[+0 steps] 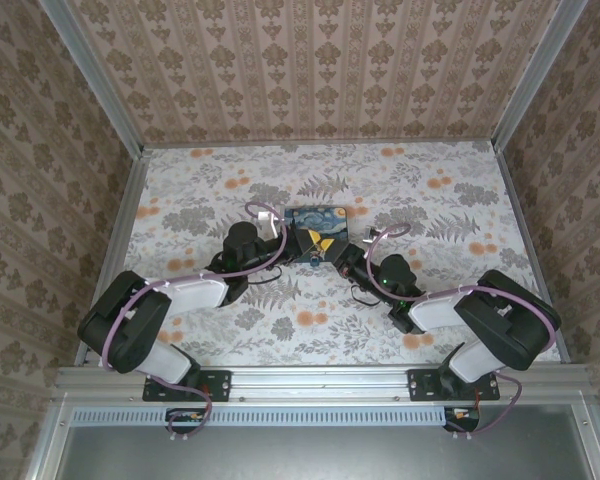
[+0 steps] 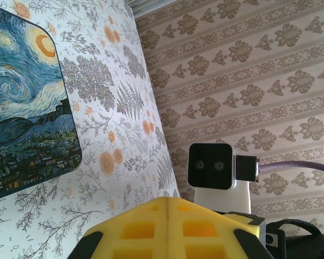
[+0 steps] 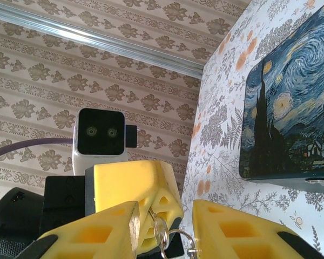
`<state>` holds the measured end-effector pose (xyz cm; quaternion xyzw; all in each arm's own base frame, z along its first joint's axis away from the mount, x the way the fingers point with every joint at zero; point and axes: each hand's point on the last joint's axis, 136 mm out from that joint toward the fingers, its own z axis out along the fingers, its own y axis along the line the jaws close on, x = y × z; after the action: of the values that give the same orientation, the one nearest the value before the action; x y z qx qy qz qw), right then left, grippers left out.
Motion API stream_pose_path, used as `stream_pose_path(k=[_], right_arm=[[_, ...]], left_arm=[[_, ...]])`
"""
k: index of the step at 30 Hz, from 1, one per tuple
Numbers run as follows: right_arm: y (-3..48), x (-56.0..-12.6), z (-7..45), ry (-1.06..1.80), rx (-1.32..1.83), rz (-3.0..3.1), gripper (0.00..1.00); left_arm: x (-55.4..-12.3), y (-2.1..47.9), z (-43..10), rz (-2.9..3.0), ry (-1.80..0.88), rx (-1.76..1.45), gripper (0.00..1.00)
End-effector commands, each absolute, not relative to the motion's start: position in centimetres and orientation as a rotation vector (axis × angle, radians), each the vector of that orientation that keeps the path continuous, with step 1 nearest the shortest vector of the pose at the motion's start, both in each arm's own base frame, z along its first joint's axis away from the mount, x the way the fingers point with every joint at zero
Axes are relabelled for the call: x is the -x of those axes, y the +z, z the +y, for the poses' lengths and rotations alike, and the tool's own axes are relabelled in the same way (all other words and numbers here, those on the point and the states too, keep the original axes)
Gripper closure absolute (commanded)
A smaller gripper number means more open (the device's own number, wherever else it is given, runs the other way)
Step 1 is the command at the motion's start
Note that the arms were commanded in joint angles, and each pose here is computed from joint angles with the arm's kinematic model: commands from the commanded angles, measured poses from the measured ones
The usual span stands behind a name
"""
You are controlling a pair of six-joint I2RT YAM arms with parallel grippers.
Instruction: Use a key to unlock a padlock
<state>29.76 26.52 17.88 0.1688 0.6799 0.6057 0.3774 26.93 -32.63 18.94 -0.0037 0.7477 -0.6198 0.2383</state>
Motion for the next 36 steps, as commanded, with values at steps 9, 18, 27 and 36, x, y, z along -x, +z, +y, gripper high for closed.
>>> stream_pose_path(k=[9,18,27,36], right_arm=[[19.9,-30.1,27.8,1.605,-0.403,1.673,0.70],[19.5,-30.0,27.9,1.603,-0.405,1.685,0.73],[19.0,-29.8,27.5,1.590,-0.417,1.693,0.79],[18.6,-29.6,27.3,1.581,-0.421,1.703,0.84]], left_arm=[[-27.0,20.5,-32.6,1.987,-1.693,-0.033,1.00],[-27.2,20.6,-32.6,1.985,-1.690,-0.028,1.00],[-27.3,20.5,-32.7,1.989,-1.683,-0.028,1.00],[-27.4,20.3,-32.7,1.994,-1.677,-0.026,1.00]])
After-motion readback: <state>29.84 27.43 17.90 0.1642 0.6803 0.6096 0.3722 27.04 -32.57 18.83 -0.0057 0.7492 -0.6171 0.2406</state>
